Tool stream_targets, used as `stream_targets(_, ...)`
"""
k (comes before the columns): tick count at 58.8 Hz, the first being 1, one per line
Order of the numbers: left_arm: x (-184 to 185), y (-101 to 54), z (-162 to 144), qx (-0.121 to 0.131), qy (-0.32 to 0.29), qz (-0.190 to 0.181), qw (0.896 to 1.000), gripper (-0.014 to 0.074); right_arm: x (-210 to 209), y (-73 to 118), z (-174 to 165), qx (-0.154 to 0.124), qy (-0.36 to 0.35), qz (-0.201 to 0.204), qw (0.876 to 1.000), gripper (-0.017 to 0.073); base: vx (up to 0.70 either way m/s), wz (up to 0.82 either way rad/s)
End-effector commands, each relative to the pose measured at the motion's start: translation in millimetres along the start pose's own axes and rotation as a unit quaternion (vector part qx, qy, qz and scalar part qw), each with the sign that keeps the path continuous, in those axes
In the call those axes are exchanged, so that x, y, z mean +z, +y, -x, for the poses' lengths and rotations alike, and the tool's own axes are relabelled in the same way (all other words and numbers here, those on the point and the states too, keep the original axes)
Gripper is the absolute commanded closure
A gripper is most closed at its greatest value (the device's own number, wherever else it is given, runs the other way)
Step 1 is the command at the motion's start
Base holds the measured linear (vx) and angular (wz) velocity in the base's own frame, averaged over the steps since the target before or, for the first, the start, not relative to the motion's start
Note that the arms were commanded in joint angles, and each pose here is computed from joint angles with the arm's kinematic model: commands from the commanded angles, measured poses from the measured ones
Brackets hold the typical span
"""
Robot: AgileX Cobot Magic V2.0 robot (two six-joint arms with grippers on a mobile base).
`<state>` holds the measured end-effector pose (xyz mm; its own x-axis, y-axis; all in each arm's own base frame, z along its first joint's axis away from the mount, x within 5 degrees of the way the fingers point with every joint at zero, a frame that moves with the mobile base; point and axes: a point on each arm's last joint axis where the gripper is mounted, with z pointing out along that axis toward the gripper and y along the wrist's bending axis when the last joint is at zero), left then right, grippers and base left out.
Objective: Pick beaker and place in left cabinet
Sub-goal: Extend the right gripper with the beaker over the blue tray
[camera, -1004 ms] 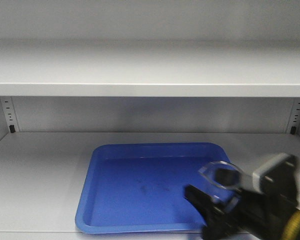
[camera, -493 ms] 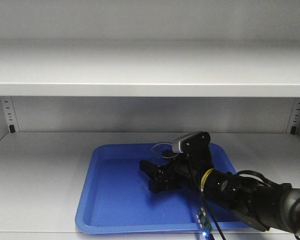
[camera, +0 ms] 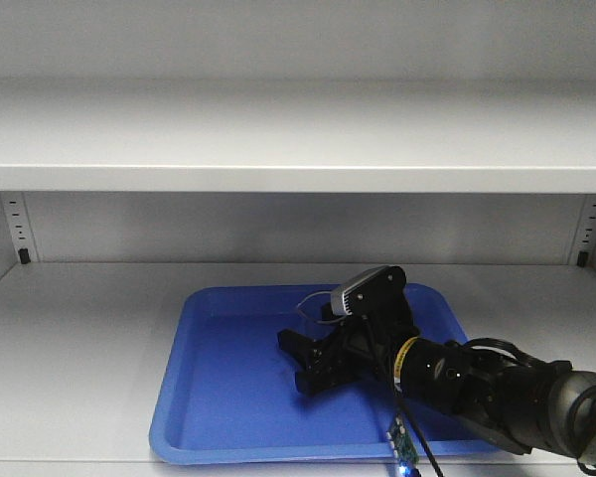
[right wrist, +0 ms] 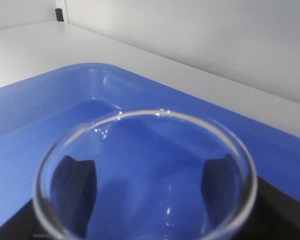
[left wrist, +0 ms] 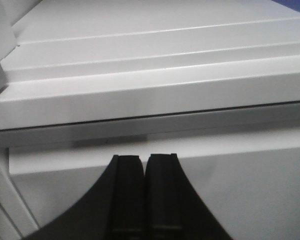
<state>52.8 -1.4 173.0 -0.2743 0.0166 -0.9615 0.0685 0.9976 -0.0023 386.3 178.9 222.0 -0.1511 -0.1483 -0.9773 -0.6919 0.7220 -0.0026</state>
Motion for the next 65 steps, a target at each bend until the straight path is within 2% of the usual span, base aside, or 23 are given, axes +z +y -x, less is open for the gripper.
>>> stream_targets(1,-2,-1.1,10,-0.003,-0.046,-0.006,0.999,0.0590,-8,3.7,36,0.000,-0.070,0.017,0.997,0.0119,0.00,0.00)
stream_targets(8,-2,-1.1,10,-0.003,-0.046,-0.006,0.999,0.0590,-8,3.3,35,0.035,-0.067,0.018,0.997,-0.0010,0.00,0.00)
stream_targets(14,-2,-1.1,10,-0.003,-0.046,-0.006,0.999,0.0590,-10,2.1,36,0.053,-0.050,0.007,0.997,-0.0076,0.00,0.00)
stream_targets(24,-2,-1.1,10,-0.003,-0.046,-0.006,0.999,0.0590,-19,6.0,42,0.030,-0.014,0.012,0.999,-0.0078,0.00,0.00)
stream_targets(34,-2,-1.1,10,-0.003,-0.046,-0.006,0.999,0.0590,-30,14.2,51,0.026,0.018,0.038,0.999,-0.0053,0.00,0.00)
stream_targets(40,-2,-1.1,10,-0.003,-0.046,-0.006,0.999,0.0590,-37,18.1,53,0.003,0.050,0.048,0.998,-0.0027,0.00,0.00)
stream_targets(54,-2,-1.1,10,-0.003,-0.046,-0.006,0.999,0.0590,-51,16.5,59,-0.031,0.097,0.019,0.995,-0.0006,0.00,0.00)
stream_targets(61,-2,-1.1,10,-0.003,-0.046,-0.006,0.999,0.0590,-58,16.6,65,-0.032,0.101,0.010,0.994,-0.0006,0.00,0.00)
stream_targets(65,-2,-1.1,10,-0.003,-0.046,-0.006,0.999,0.0590,-61,17.8,69,-0.023,0.096,0.009,0.995,-0.0006,0.00,0.00)
